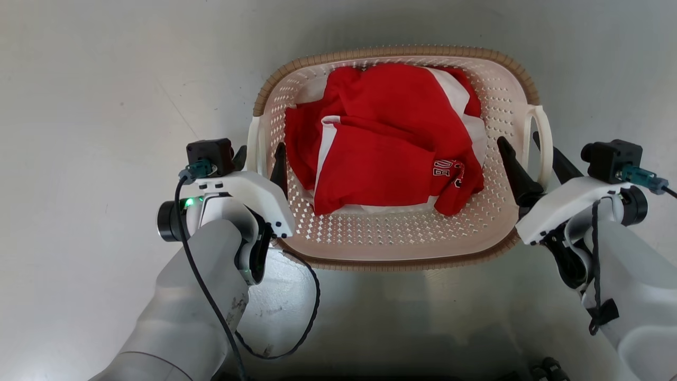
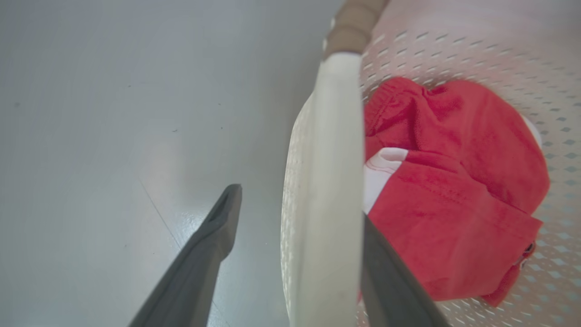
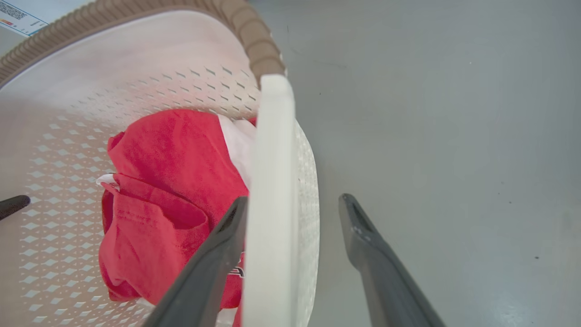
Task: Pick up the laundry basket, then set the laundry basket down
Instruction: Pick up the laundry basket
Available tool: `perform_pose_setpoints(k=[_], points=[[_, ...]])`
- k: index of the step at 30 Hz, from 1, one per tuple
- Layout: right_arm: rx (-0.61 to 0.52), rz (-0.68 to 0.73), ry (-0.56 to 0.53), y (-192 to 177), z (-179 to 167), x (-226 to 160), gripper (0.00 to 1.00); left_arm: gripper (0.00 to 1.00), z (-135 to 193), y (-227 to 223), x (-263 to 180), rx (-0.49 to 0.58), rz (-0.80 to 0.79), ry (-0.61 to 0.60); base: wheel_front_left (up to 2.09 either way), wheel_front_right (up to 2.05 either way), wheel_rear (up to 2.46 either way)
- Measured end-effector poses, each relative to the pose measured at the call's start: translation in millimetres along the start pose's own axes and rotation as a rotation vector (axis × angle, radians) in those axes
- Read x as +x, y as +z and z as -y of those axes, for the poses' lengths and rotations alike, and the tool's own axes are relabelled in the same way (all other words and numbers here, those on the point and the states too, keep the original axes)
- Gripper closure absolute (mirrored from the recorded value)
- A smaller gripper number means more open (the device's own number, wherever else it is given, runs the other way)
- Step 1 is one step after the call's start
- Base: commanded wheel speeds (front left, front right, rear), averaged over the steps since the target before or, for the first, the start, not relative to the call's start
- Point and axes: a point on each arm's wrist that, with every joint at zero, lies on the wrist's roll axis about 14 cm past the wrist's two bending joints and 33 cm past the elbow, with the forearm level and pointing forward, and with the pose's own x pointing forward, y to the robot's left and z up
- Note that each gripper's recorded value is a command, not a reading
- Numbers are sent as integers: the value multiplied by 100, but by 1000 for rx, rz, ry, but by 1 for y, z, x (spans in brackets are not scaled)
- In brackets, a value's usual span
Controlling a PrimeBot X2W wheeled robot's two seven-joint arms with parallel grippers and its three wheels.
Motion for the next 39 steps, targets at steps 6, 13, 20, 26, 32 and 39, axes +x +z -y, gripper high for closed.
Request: perform_pose_setpoints(k=[6, 13, 20, 26, 32, 39], points=[[16, -19, 8, -6, -2, 3, 100, 100, 4, -6, 2, -12, -18, -21, 0, 0, 0], [13, -11, 14, 2, -5, 0, 100, 100, 8, -4, -1, -5, -22, -28, 0, 0, 0], [21, 10, 0, 14, -6, -9, 100, 100, 16, 5, -8, -2, -6, -45, 0, 0, 0], [24, 4, 0, 18, -14, -24, 100, 100, 22, 13, -24, -7, 2, -63, 0, 0, 0], [12, 24, 18, 33, -31, -45, 100, 100, 30, 22, -47, -3, 14, -97, 0, 0, 0], [-7, 24, 26, 49, -50, -76, 100, 100, 38, 32, -78, 28, 14, -112, 0, 0, 0]])
